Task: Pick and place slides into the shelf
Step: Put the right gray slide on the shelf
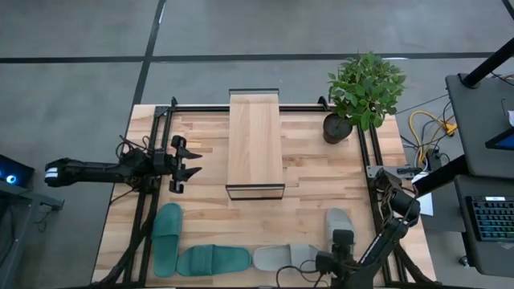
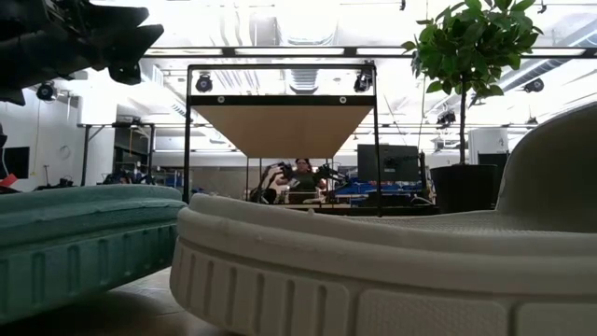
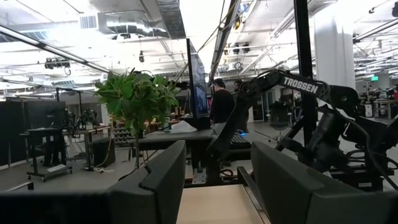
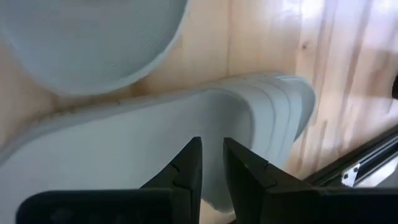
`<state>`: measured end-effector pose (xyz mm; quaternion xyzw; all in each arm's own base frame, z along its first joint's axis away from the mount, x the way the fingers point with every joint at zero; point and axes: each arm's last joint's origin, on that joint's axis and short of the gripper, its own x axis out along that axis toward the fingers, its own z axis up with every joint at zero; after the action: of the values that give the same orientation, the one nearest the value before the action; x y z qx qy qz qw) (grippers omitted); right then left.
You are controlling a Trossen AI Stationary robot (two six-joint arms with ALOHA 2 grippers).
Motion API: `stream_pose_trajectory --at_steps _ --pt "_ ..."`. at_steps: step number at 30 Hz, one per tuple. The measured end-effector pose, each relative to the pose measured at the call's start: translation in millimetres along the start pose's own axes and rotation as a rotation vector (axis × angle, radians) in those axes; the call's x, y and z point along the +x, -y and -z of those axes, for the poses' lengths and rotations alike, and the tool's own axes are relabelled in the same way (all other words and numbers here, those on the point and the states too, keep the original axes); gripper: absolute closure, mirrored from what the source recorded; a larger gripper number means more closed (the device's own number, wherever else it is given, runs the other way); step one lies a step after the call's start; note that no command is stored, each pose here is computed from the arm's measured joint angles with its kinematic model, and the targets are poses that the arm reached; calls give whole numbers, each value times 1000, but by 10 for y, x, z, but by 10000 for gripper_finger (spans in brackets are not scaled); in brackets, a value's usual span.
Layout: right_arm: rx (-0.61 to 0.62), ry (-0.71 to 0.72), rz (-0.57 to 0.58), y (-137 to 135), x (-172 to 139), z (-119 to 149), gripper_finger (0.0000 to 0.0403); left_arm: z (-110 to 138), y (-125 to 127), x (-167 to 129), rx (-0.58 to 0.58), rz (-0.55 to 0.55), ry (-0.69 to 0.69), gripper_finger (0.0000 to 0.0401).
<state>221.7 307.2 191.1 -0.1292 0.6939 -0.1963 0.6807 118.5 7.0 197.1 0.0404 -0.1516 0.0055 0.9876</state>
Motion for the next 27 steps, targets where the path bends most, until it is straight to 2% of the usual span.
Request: stream_pose_trajectory --at_steps 5,18,27 --pt "9 67 39 36 15 -65 333 -4 0 -1 1 0 3 232" --pt "-101 -15 26 56 85 -78 220 2 1 0 0 0 -2 232" --pt "-123 -61 101 73 294 -4 219 -2 0 0 1 0 2 232"
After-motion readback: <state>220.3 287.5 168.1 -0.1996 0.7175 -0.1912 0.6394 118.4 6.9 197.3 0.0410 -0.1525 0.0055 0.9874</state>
